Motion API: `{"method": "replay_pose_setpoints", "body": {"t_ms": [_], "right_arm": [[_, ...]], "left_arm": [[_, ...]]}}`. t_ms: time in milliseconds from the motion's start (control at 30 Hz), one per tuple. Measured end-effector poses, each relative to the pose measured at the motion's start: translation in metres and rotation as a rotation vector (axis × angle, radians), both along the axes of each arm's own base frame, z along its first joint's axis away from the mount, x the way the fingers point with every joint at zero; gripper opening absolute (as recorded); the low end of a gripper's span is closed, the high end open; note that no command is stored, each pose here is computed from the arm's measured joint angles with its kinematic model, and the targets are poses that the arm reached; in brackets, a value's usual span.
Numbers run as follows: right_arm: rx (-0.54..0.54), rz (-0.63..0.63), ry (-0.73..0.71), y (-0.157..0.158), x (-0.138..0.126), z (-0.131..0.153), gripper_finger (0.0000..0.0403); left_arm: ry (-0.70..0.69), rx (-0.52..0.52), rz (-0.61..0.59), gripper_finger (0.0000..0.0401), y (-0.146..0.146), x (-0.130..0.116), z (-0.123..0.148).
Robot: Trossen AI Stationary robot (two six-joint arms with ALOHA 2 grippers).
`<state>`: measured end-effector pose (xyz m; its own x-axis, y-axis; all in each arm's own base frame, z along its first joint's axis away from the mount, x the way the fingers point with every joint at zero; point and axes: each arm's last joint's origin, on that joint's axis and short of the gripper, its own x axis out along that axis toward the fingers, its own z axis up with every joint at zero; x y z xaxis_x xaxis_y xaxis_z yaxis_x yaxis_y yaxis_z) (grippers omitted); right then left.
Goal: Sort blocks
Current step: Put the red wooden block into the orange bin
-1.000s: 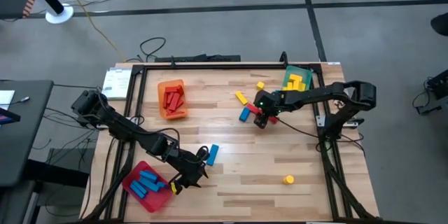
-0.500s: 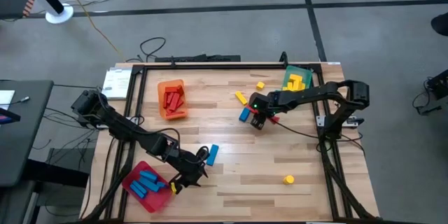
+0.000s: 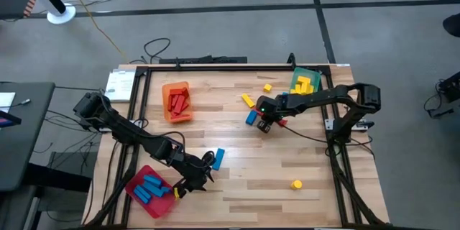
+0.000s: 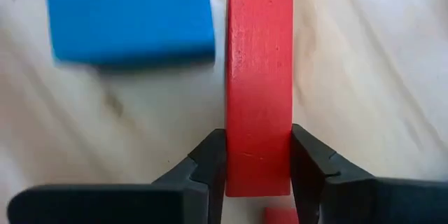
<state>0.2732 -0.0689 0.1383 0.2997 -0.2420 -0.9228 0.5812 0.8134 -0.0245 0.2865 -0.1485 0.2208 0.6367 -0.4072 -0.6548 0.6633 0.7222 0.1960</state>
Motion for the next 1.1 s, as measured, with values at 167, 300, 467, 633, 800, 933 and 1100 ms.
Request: {"method": "replay_pose_setpoints", "body": {"t_ms": [167,300,467,633,800,933,1100], "right_arm": [[0.002,0.0,-0.057,0.006,-0.007,0.022,0.0125],[-0.006,-0.009,-0.119,0.009,-0.013,0.041,0.0123],[-0.024,0.009,-0.223,0.016,-0.021,0.067,0.0122],[-0.03,0.073,-0.349,0.034,-0.025,0.089,0.0122],[0.015,0.175,-0.471,0.061,-0.021,0.102,0.0122],[0.053,0.253,-0.529,0.082,-0.013,0.103,0.0122],[0.083,0.344,-0.568,0.108,-0.004,0.098,0.0122]], "left_arm": [[-0.011,0.014,0.0,0.0191,0.001,0.001,0.0],[-0.027,0.026,0.041,0.0191,0.002,0.002,0.001],[-0.087,0.115,0.178,0.0186,0.008,0.006,0.002],[-0.129,0.22,0.277,0.0181,0.02,0.01,0.002],[-0.2,0.384,0.383,0.0181,0.032,0.011,0.009],[-0.263,0.48,0.436,0.018,0.041,0.008,0.023],[-0.315,0.498,0.46,0.018,0.055,-0.005,0.048]]}}
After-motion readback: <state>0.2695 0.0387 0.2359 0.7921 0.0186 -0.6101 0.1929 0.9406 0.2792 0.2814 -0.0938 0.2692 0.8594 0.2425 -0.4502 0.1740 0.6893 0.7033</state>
